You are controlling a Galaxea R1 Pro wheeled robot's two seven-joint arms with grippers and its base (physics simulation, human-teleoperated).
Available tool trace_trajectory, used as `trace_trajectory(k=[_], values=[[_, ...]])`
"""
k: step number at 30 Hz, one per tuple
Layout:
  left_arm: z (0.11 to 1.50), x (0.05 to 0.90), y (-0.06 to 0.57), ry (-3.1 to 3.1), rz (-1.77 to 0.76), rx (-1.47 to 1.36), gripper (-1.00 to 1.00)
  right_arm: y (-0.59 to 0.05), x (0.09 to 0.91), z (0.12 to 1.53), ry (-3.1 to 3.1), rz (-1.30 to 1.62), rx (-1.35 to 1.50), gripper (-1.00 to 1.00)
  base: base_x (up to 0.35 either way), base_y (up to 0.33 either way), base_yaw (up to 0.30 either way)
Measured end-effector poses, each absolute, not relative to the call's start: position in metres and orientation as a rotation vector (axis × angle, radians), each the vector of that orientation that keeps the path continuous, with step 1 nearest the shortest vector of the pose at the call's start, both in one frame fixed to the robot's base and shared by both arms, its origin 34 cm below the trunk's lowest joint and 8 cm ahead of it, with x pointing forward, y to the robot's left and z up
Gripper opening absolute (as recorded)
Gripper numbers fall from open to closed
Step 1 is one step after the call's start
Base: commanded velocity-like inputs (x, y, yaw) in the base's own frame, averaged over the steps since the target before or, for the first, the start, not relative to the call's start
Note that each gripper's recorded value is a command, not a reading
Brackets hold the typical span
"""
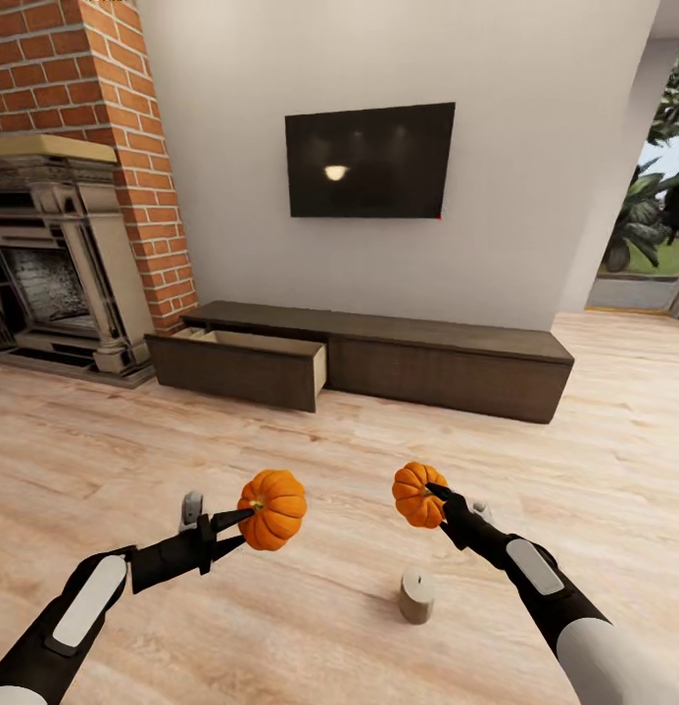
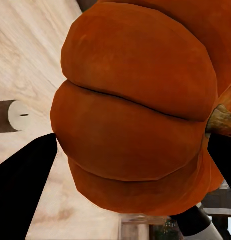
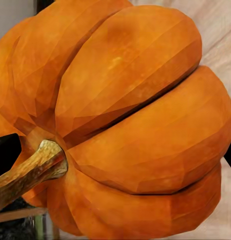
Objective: Place each of the two pumpkins and all three candles from the living room inside a cabinet in the living room (use any cabinet), then make sure every cabinet is closed, and position the cauldron so it is next to a table in the living room.
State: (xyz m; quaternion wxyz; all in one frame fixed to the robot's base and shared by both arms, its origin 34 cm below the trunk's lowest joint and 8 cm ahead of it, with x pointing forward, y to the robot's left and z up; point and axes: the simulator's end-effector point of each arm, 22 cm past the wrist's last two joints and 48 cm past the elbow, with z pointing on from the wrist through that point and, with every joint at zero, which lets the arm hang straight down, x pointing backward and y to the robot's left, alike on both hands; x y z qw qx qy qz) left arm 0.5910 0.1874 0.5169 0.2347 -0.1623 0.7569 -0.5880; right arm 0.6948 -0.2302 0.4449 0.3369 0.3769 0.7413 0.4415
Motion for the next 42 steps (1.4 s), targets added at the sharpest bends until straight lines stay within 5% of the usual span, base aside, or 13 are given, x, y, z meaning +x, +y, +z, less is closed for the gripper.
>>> trace_trajectory(k=[18,42], values=[[0.5154,0.5905,0.1857,2.081,-1.613,-0.446,-1.0,-0.2302,0.6947,0.445,1.933,1.15,0.98,-1.0,0.255,0.185,0.285],[0.515,0.5904,0.1858,2.083,-1.612,-0.445,-1.0,-0.2303,0.6946,0.445,1.933,1.15,0.98,-1.0,0.284,0.163,0.084]])
